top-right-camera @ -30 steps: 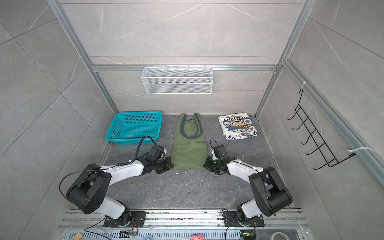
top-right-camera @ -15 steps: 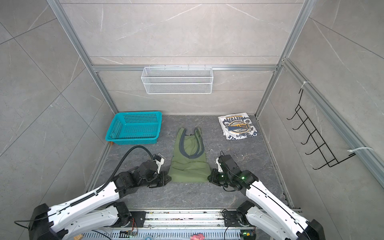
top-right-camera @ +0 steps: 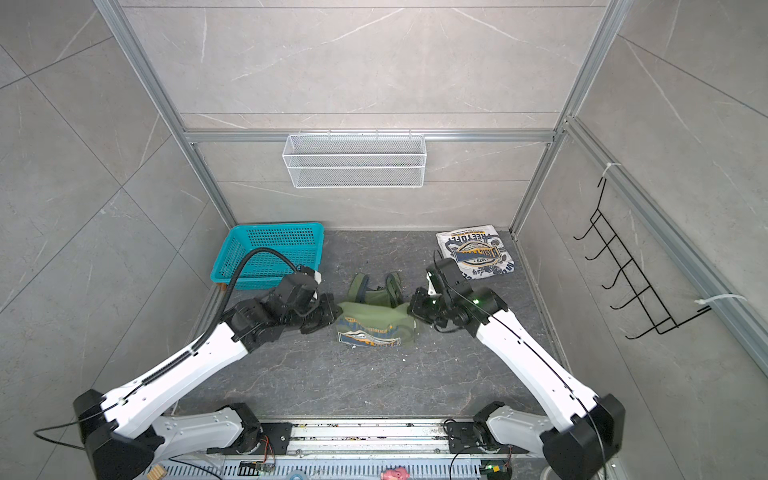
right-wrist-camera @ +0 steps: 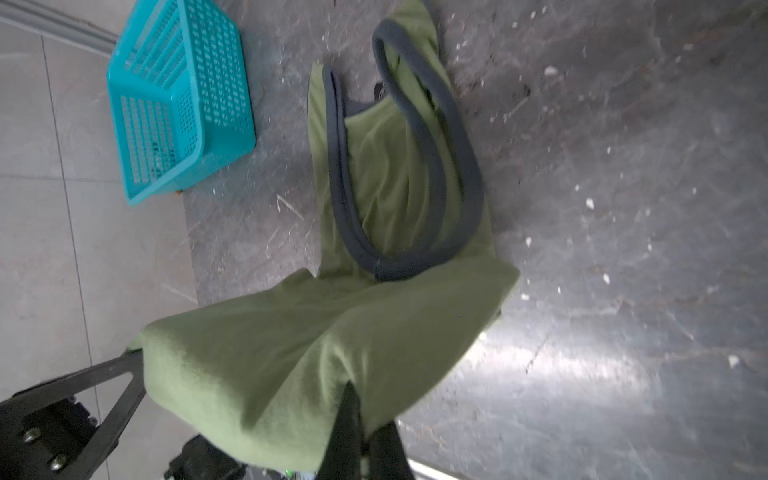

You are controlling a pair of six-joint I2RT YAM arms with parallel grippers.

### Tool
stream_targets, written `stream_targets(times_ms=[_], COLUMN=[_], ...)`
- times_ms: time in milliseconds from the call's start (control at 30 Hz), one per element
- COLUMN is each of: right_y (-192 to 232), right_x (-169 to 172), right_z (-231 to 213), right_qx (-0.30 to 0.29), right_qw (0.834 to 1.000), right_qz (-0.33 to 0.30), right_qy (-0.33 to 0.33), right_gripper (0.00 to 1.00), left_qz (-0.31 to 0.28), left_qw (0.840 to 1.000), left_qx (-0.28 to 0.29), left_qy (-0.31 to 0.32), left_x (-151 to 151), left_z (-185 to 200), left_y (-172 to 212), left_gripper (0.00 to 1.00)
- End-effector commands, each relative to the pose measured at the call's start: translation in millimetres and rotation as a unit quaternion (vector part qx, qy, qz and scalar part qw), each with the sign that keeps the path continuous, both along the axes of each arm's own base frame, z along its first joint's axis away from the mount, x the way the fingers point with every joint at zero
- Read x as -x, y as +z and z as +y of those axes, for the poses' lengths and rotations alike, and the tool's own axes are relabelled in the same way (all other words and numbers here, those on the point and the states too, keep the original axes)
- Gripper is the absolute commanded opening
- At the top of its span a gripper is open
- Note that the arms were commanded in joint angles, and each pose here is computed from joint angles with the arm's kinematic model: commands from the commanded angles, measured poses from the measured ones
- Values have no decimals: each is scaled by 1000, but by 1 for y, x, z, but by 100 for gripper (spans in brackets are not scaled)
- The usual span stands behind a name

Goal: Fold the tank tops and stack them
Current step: 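Lift the bundle with both grippers and flip it over away from the robot, then lay the flipped bundle down print side up with both grippers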

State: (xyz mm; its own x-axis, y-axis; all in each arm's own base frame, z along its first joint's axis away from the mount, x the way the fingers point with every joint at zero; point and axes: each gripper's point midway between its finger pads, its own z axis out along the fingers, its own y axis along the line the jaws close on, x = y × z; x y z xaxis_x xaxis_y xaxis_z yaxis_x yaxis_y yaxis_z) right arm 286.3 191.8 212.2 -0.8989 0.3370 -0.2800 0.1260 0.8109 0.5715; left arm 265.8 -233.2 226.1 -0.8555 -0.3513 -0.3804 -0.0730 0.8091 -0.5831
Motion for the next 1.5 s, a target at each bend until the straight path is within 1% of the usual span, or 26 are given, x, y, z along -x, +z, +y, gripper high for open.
stream_targets(times_ms=[0, 67, 167, 233, 400, 533, 567, 633, 667, 733, 767, 800, 833, 900, 967, 1033, 1133, 1233, 1333, 1400, 1467], right_y=[-7, -14, -30, -44, -74, -90, -95, -103, -107, -110, -110, -109, -105, -99, -91, -88, -93, -101, -116, -127, -138], right_x=[-41, -64, -95, -113, -148, -175, -182, -193, -198, -210, -214, -216, -215, -210, -199, -184, -163, -154, -159, -170, -183], right_z=[5, 10, 13, 15, 15, 11, 10, 9, 8, 8, 9, 7, 4, -1, -2, 4, 23, 48, 60, 65, 67], right_qx=[-12, -15, -21, -29, -43, -49, -50, -54, -55, -58, -55, -44, -30, -9, 4, 18, 41, 38, 46, 44, 58], right_qw=[1000, 1000, 999, 999, 997, 997, 996, 996, 996, 996, 996, 997, 997, 998, 999, 999, 996, 993, 993, 993, 993], right_qz=[-6, 4, 23, 35, 62, 66, 68, 73, 73, 68, 67, 69, 69, 60, 38, 23, 6, 3, 17, 23, 27], right_qy=[11, 16, 15, 9, 2, -10, -11, -13, -13, -11, -7, -2, 1, 9, 21, 44, 80, 107, 110, 108, 104], right_gripper=[1, 2, 3, 4, 6, 8, 9, 19, 23, 38, 46, 52, 55, 59, 59, 58, 55, 52, 50, 47, 45], left_qz=[-18, -13, 10, 26, 52, 66, 64, 72, 71, 73, 71, 68, 64, 44, 15, 4, 2, 20, 35, 36, 29], left_qw=[1000, 999, 999, 999, 997, 996, 996, 996, 996, 995, 995, 996, 996, 996, 998, 998, 996, 996, 995, 996, 996], left_qx=[15, 31, 41, 36, 30, 35, 38, 35, 36, 25, 19, 11, -8, -49, -55, -65, -61, -40, -40, -38, -38], left_qy=[14, 14, 15, 24, 42, 48, 48, 50, 48, 58, 61, 63, 63, 55, 27, -5, -58, -82, -80, -78, -79], left_x=[-47, -72, -102, -120, -159, -188, -196, -209, -216, -229, -235, -241, -244, -244, -236, -221, -199, -189, -194, -201, -212], left_z=[4, -1, -8, -8, -1, 0, 0, 0, 0, 7, 12, 17, 23, 31, 23, 12, -16, -38, -45, -49, -54], left_y=[8, 4, -12, -24, -51, -70, -73, -82, -87, -93, -94, -93, -89, -74, -58, -55, -68, -88, -110, -120, -126], left_gripper=[0, 0, 0, 1, 2, 3, 6, 16, 19, 25, 32, 42, 47, 49, 51, 51, 49, 44, 40, 37, 35])
